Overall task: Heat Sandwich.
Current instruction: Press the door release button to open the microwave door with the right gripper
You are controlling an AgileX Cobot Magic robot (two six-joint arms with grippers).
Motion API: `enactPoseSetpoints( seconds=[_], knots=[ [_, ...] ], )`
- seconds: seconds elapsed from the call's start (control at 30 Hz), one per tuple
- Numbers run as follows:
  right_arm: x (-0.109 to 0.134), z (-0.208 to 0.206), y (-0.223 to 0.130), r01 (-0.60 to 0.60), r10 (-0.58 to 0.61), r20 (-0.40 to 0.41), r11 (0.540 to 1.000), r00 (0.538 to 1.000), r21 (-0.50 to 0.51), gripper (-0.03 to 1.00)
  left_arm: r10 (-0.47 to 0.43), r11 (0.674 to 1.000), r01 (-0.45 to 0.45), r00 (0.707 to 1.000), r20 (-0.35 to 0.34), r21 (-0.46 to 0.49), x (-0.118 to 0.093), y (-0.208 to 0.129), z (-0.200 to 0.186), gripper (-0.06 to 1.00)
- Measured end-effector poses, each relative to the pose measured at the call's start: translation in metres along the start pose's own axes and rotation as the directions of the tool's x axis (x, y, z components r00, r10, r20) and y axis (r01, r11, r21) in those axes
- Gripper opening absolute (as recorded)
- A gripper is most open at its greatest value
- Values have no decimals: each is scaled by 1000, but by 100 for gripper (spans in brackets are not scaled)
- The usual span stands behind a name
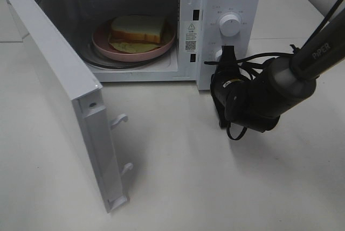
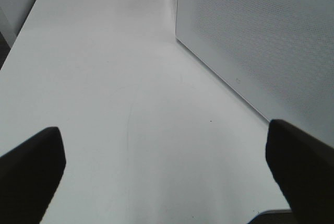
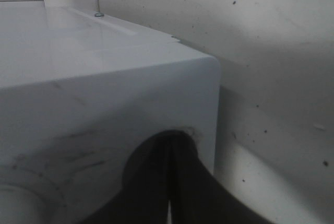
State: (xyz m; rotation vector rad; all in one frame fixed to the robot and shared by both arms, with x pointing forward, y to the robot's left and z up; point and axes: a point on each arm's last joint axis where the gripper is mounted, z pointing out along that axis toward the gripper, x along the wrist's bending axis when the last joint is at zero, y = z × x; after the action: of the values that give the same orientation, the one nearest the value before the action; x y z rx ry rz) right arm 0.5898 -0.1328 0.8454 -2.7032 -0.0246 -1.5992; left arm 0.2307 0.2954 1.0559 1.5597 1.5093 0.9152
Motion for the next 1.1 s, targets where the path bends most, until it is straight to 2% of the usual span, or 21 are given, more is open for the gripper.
enactPoseSetpoints(
  seconds=[0.2, 0.4, 0.57, 1.1],
  knots=[
    [1, 0, 0, -2, 2, 14, 1000, 1000, 8, 1, 0, 1000, 0, 1000, 0, 0, 0, 0, 0, 99],
    [8, -2, 2, -16, 13, 76, 999, 997, 36, 1, 0, 1000, 0, 1000, 0, 0, 0, 0, 0, 99],
    [11, -2, 2, -17, 13, 90, 999, 996, 46, 1, 0, 1000, 0, 1000, 0, 0, 0, 0, 0, 99],
    [15, -25, 12, 64, -70, 66, 994, 995, 87, 1, 0, 1000, 0, 1000, 0, 0, 0, 0, 0, 99]
  ],
)
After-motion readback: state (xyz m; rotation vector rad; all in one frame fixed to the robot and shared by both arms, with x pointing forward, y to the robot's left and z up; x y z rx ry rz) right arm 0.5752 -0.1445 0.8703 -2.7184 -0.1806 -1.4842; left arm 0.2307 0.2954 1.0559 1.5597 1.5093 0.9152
